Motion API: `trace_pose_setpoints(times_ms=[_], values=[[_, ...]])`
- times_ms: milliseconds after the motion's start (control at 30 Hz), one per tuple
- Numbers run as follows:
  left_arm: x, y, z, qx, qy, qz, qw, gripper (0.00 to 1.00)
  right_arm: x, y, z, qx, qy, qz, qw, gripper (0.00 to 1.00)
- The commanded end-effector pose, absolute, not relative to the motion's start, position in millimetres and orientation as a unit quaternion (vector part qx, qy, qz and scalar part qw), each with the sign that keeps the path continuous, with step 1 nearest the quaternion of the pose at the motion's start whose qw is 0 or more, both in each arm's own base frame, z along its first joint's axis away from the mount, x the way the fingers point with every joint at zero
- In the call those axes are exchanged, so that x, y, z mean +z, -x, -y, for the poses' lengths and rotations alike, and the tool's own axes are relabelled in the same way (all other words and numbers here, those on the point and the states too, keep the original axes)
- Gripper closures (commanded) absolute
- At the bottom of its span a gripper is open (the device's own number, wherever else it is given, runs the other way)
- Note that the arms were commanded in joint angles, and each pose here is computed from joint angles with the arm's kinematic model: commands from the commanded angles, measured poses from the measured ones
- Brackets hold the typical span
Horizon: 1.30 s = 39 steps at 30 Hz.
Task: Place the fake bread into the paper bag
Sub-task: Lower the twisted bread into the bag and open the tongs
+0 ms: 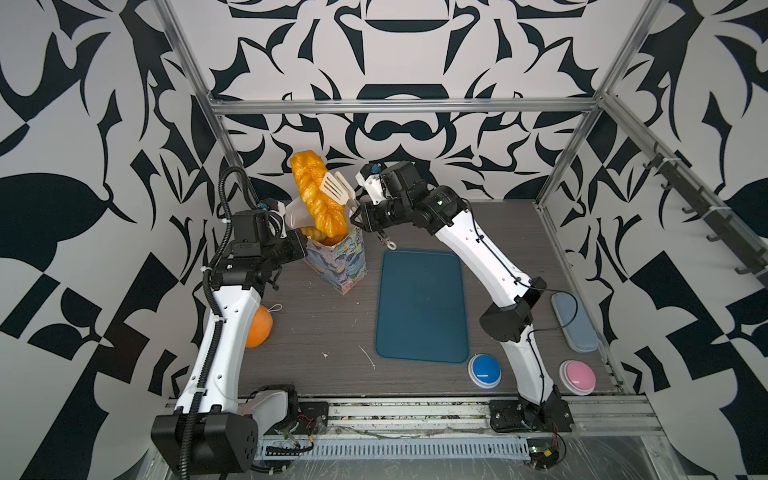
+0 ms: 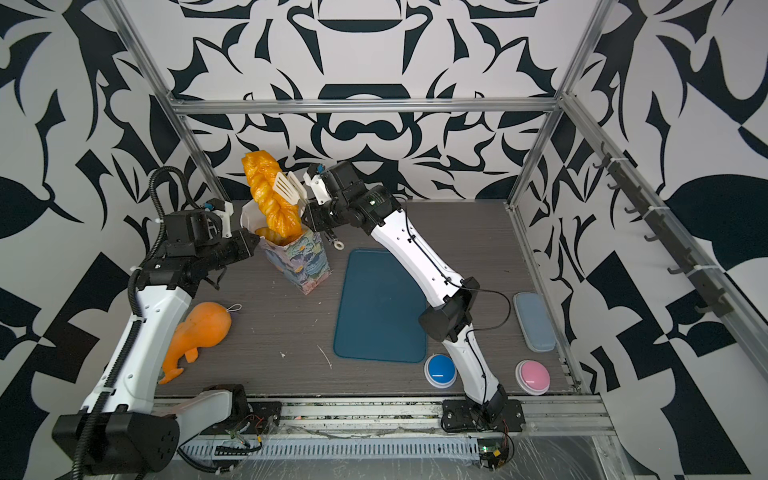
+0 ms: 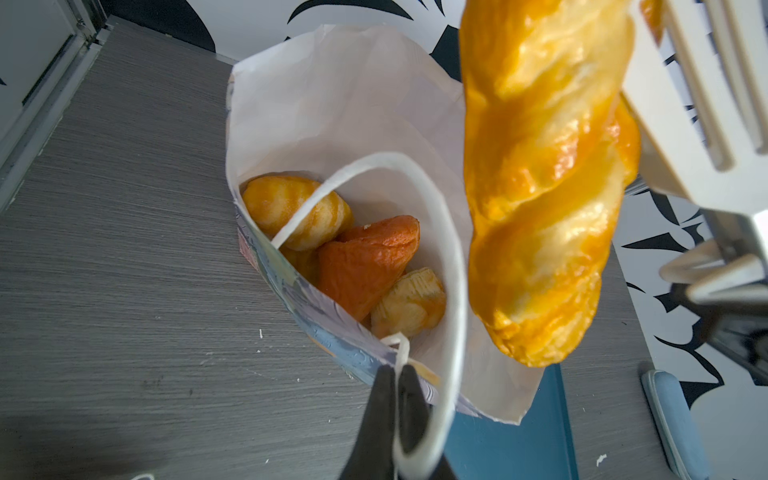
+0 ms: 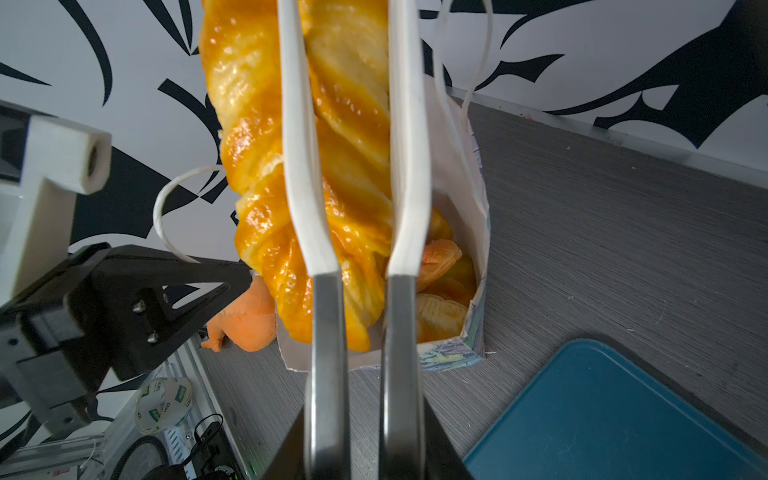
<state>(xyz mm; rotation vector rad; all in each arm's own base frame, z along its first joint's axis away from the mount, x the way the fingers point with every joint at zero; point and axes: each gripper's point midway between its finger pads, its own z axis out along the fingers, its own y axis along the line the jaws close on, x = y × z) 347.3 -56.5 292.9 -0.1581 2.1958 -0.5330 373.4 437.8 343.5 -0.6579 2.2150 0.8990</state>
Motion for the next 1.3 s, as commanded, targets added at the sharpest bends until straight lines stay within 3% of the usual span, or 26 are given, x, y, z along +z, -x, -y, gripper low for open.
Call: trace_pose_setpoints(times_ms=[0,600,1033,1267], values=[[285.2,-346.1,56.7,-0.214,0.066,-0.882,0.413,1.0,402.4,-372.9,-444.8,0.397,0.252,-0.794,0.386,0.68],[285.6,-346.2,56.0,-0.213,0.066,-0.882,0.415,1.0,355.0,-372.8,-435.3,0.354,0.254,-0.831,0.346,0.67],[285.3,-346.2,56.0,-0.213,0.067,-0.882,0.414,1.0,372.9,-363.8,-423.7,0.353,0.254,-0.826,0.359,0.56],[285.6,-345.6,56.0,-0.212,0.066,-0.882,0.414,1.0,375.7,-362.4,-420.0,0.349,0.254,-0.826,0.361,0.55]])
